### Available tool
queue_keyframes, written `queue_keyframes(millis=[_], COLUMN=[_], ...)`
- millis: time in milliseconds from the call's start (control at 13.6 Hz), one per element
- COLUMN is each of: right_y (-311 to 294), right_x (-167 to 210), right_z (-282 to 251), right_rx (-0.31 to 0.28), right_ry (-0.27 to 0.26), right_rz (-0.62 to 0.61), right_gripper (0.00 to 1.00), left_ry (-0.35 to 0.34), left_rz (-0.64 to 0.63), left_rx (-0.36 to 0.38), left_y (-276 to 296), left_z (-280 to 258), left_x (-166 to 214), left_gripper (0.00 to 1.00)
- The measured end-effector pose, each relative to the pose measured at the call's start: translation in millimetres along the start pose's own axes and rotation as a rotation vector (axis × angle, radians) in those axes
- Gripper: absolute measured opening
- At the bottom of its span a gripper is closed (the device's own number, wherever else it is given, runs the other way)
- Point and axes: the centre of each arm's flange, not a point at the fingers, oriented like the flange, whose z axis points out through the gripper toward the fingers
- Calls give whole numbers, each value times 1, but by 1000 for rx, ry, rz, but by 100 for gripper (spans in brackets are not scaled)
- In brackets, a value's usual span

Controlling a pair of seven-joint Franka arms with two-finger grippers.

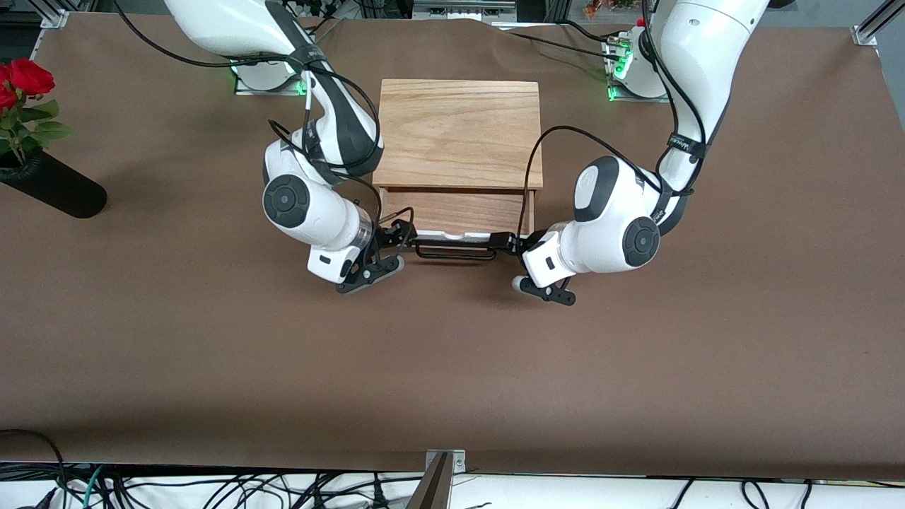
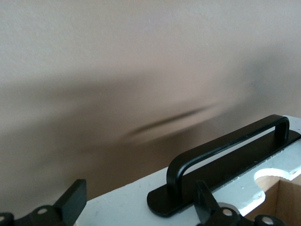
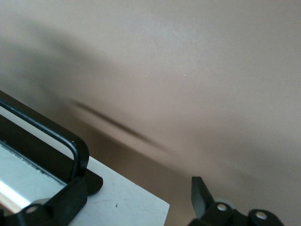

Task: Close drawer with both arms simultaneously
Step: 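Press both grippers against the drawer front beside the black handle, then push the drawer front into the box with both grippers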

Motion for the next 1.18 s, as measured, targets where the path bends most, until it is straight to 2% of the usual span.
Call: queue_keyframes(millis=[957,1178], right_y=[-38,-44], right_x=[-23,-28], right_z=[24,28], right_rx=[1,0], right_ry=[-156,-191], right_rz=[-56,-65], right_gripper=[100,100], left_ry=[-226,-257], left_rz=[-6,-4], left_rx=[-14,-15], left_y=[3,4], left_z=[23,26], left_x=[-27,-32], left_gripper=[100,100])
